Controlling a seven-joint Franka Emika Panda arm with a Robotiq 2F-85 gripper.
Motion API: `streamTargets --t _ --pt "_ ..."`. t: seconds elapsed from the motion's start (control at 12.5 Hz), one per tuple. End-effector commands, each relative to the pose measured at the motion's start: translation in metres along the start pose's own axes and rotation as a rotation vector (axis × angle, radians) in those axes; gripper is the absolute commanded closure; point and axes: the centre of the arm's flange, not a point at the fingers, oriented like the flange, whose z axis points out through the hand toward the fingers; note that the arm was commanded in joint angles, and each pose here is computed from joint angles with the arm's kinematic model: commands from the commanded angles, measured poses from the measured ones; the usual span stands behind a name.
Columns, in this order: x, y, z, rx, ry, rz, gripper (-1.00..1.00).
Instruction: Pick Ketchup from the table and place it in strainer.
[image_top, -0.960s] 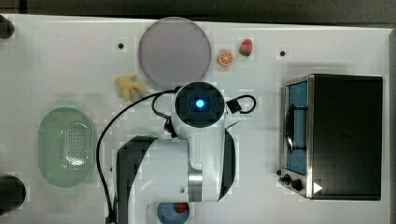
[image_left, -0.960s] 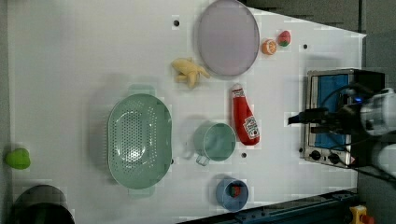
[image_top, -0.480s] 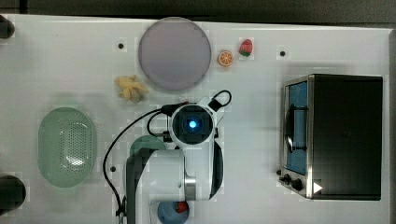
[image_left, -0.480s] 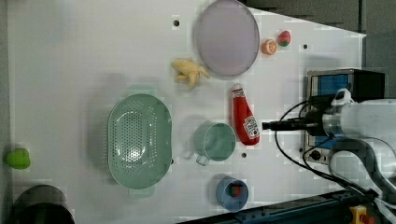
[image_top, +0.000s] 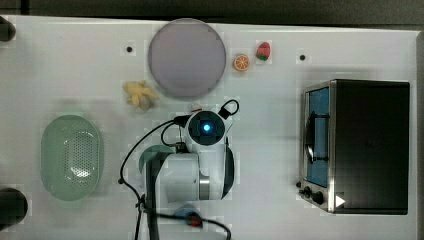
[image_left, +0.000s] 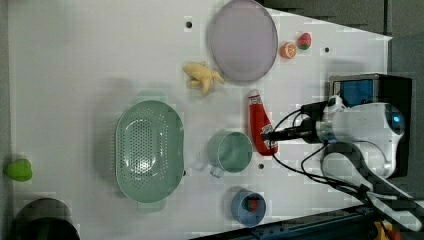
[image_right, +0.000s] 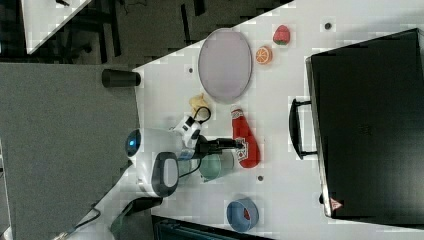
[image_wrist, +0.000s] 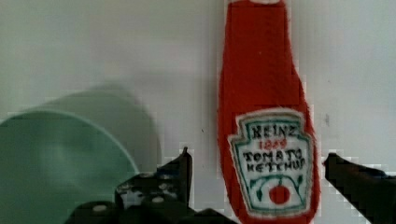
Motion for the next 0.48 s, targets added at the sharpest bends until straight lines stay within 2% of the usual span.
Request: streamTargets --t 0.08,0.24,0.4,0.48 --pt "0.004 0.012 0.009 0.002 0.037 -0.017 -1.0" --pt "0.005 0.014 0.026 0.007 0.035 -0.014 -1.0" --pt "0.007 0.017 0.039 0.008 0.053 -0.007 -1.0" --pt "0.007 0.016 0.044 0.009 0.055 -0.006 -0.91"
